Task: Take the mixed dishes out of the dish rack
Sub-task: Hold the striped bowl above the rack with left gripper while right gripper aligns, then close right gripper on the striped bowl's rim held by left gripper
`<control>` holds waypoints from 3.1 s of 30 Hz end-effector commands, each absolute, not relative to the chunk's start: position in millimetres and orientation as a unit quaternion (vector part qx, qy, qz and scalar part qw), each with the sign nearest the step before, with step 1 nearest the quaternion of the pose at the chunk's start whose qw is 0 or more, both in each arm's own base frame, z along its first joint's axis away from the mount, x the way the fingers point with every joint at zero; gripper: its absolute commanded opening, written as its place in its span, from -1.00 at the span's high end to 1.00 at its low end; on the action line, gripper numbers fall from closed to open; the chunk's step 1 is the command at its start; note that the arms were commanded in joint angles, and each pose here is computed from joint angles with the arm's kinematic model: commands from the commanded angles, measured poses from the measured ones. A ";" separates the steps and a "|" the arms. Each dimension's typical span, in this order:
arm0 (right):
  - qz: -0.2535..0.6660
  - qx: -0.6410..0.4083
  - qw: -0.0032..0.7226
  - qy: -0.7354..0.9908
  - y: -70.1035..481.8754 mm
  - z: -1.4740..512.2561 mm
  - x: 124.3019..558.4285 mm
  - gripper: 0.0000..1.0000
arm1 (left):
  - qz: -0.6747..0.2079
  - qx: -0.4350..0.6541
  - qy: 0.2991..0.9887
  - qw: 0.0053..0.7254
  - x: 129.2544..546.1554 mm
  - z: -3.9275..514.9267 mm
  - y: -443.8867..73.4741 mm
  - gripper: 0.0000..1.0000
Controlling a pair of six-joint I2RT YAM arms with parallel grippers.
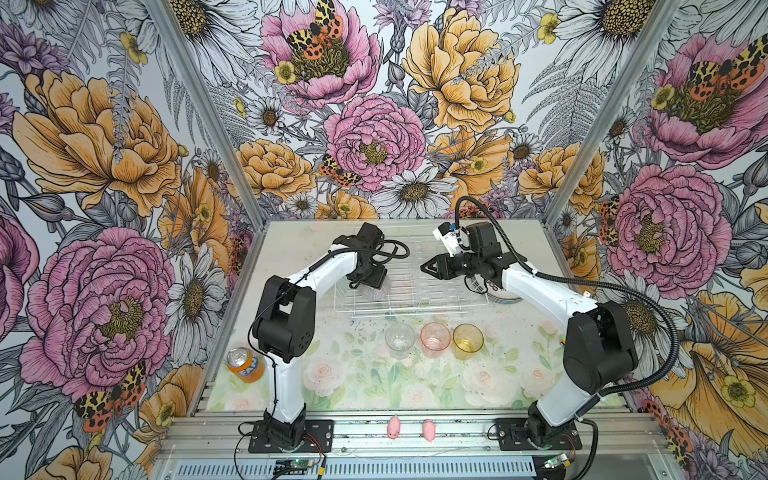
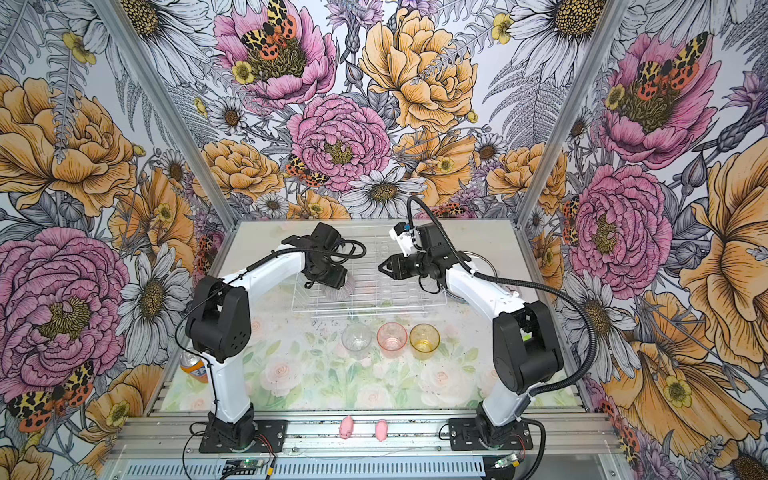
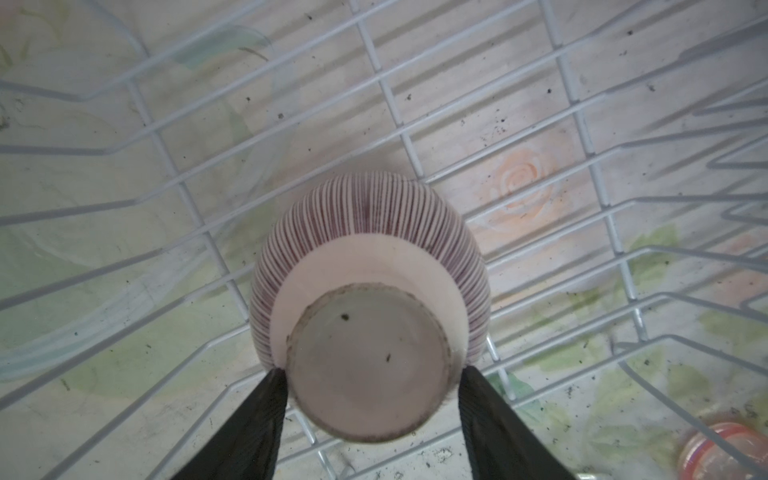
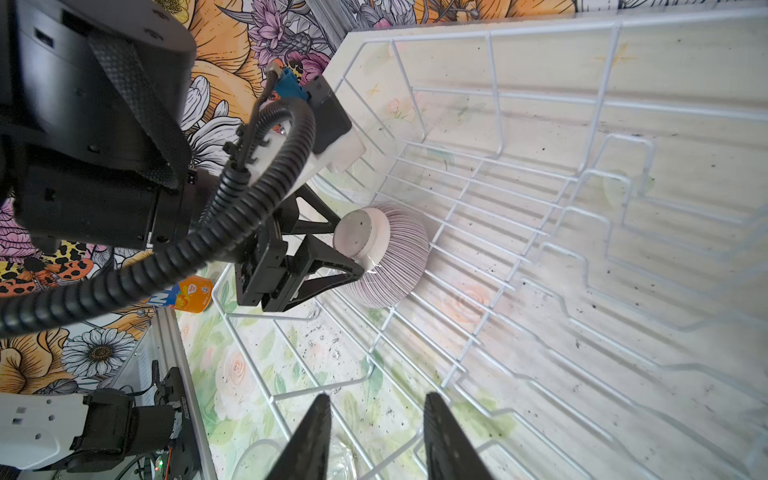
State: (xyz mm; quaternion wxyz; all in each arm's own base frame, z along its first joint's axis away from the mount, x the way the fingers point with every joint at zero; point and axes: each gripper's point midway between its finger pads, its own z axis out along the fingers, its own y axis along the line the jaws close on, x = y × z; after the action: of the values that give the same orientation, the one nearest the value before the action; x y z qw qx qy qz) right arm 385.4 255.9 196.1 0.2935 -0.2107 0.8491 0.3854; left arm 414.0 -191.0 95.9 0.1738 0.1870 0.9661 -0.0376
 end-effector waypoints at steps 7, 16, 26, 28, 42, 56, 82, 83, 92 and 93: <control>0.382 -0.214 0.316 0.842 253.5 207.9 386.0 0.21 | -0.037 0.200 0.959 0.198 427.9 112.2 -201.1 -0.32; 0.380 -0.213 0.315 0.843 253.2 205.7 387.5 0.21 | -0.042 0.201 0.961 0.184 424.3 103.0 -201.3 -0.28; 0.381 -0.212 0.311 0.845 254.7 202.1 389.4 0.21 | -0.039 0.201 0.962 0.182 429.2 99.1 -199.2 -0.24; 0.381 -0.211 0.310 0.845 254.4 201.0 390.0 0.21 | -0.039 0.202 0.962 0.181 429.8 97.8 -199.6 -0.23; 0.383 -0.209 0.301 0.848 257.3 194.5 394.4 0.21 | -0.046 0.204 0.963 0.173 431.0 91.1 -197.2 0.10; 0.406 -0.208 0.281 0.845 264.6 188.2 394.9 0.21 | -0.082 0.197 0.958 0.190 434.9 112.0 -192.8 0.22; 0.467 -0.213 0.216 0.831 300.2 169.1 384.8 0.07 | -0.278 0.168 0.907 0.268 438.1 173.0 -212.2 0.23; 0.467 -0.211 0.214 0.831 300.4 167.2 385.5 0.07 | -0.286 0.166 0.905 0.269 438.1 174.0 -212.8 0.24; 0.481 -0.203 0.198 0.829 308.0 157.4 386.3 0.06 | -0.335 0.157 0.888 0.273 438.0 172.9 -221.3 0.24; 0.482 -0.203 0.199 0.829 308.5 157.4 386.6 0.06 | -0.339 0.154 0.887 0.274 438.1 172.8 -221.7 0.24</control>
State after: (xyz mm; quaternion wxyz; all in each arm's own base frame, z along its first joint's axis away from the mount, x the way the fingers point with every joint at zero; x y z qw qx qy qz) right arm 381.7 300.0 147.6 0.1870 -0.1942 0.8417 0.4678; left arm 431.2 -211.0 137.6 0.2273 0.1451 0.9170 -0.2939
